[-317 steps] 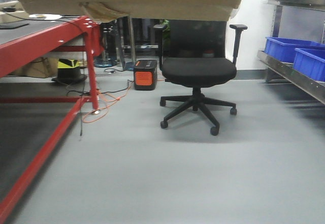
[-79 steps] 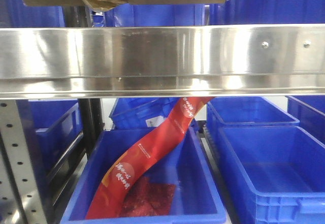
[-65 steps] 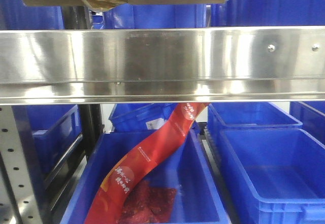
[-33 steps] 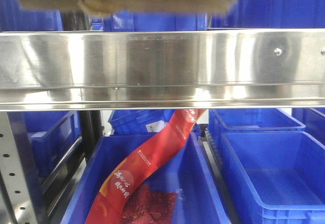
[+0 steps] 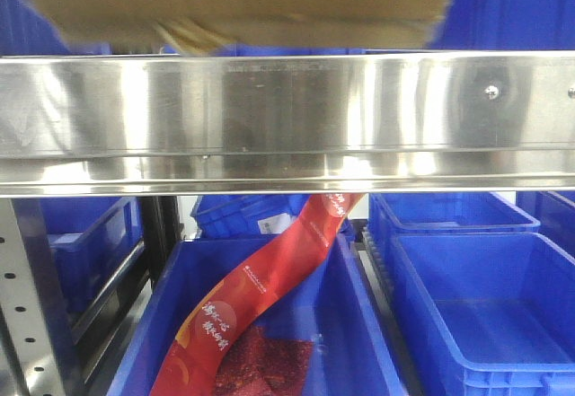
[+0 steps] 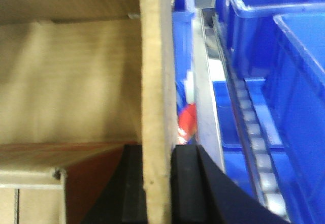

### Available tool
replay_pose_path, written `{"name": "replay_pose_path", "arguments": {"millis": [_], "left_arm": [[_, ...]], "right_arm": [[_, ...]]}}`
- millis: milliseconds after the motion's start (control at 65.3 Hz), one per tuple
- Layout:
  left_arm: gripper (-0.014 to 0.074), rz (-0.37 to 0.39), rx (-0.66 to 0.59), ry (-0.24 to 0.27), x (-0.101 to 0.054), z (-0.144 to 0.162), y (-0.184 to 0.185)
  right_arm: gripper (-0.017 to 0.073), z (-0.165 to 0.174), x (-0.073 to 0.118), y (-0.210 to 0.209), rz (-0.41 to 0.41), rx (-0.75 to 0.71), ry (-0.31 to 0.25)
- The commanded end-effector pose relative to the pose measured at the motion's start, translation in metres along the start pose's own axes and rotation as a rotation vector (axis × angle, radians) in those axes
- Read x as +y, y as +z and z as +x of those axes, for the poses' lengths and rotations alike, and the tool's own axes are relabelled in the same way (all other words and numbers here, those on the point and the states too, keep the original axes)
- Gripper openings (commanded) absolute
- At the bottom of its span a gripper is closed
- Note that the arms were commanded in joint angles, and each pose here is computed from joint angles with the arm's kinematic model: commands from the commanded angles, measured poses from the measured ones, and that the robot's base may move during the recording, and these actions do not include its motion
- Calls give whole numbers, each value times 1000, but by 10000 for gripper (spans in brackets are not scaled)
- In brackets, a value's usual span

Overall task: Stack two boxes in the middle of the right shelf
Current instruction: 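Lower the boxes onto the middle shelf with both grippers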

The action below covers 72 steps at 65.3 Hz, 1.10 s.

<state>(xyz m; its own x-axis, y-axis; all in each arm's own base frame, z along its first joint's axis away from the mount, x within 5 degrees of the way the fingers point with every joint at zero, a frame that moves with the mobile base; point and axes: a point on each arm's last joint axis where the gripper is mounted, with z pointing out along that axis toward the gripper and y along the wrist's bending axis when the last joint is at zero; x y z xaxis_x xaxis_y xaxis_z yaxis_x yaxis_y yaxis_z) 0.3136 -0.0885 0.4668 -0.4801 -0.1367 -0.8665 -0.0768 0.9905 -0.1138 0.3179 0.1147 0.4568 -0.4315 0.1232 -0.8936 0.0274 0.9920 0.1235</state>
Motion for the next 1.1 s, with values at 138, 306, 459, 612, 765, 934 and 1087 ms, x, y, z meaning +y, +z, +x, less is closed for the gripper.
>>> {"name": "replay_pose_path", "arguments": {"millis": [138, 306, 459, 612, 765, 934, 1087], "left_arm": [[-111, 60, 2, 78, -2, -1, 15], [-69, 64, 2, 89, -3, -1, 19], [171, 66, -2, 89, -3, -1, 19], [375, 71, -15, 87, -4, -3, 18], [398, 78, -47, 74, -4, -13, 8], [315, 85, -73, 68, -2, -18, -2], [-69, 88, -73, 68, -2, -18, -3]], "right_arm": [[-151, 5, 5, 20, 10, 8, -17], [-6, 9, 7, 30, 18, 29, -25], [270, 11, 7, 32, 22, 35, -27], [383, 6, 7, 29, 19, 22, -20], [381, -7, 5, 18, 30, 1, 3], [294, -14, 3, 10, 46, 0, 18], [-113, -15, 3, 9, 42, -1, 20]]}}
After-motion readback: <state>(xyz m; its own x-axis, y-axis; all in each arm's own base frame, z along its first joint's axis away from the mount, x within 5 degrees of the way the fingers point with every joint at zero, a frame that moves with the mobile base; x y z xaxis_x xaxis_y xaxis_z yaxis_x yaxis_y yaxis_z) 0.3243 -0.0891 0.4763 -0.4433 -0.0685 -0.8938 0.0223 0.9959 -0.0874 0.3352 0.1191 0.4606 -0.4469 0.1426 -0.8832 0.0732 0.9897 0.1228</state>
